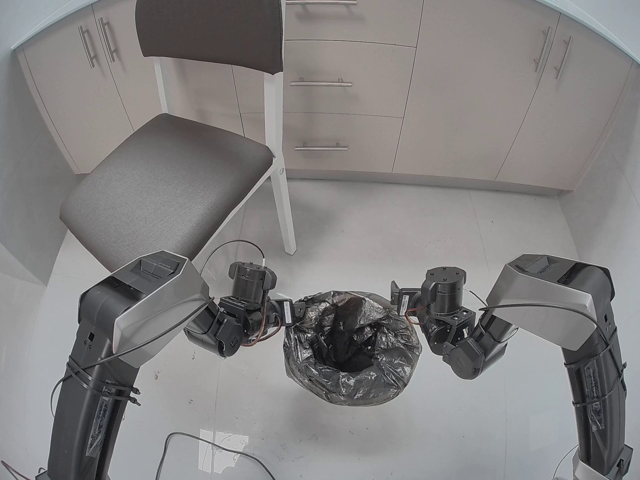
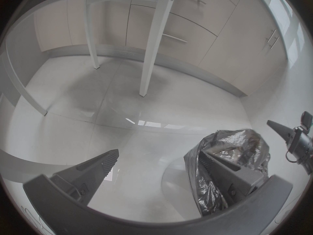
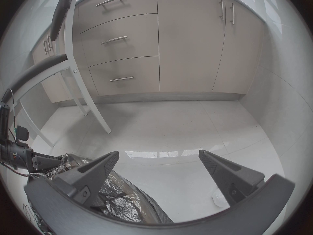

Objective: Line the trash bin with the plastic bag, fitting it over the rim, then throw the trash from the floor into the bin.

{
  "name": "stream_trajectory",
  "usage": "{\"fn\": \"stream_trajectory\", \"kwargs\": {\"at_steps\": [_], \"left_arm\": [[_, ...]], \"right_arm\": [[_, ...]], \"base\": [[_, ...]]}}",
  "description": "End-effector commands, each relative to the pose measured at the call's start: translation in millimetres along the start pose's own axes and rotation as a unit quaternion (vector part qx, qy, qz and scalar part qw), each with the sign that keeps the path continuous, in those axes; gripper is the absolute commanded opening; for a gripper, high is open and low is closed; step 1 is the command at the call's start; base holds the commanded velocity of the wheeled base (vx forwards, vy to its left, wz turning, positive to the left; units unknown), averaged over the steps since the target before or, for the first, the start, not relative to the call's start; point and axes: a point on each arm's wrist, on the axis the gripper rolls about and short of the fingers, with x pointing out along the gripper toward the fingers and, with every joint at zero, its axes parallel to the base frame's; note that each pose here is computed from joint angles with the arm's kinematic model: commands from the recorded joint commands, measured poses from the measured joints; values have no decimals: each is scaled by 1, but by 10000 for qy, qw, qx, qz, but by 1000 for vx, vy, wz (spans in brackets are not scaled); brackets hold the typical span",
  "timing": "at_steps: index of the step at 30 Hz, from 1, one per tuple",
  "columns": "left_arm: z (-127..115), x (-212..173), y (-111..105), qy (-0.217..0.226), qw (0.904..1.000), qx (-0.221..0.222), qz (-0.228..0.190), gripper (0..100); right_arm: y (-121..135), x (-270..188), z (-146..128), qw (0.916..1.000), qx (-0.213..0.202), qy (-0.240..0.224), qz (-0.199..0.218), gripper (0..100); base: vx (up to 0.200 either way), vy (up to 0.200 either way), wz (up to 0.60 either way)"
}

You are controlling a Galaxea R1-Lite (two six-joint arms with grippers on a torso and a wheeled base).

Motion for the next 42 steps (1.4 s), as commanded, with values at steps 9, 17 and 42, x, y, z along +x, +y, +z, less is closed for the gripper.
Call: {"fn": "stream_trajectory", "kwargs": {"at_steps": [9,17,42], "left_arm": [[-1,9,1,-2,9986,-6,523,100],[1,9,1,295,9974,-134,643,100],[26,12,-1,1067,9834,-971,1102,100]], "right_arm": [[0,0,0,10000,2,-7,6,100],[1,-1,0,10000,-4,0,12,100],[3,-7,-4,9997,-96,119,185,100]], "base": [[0,0,0],[0,0,0],[0,0,0]]}}
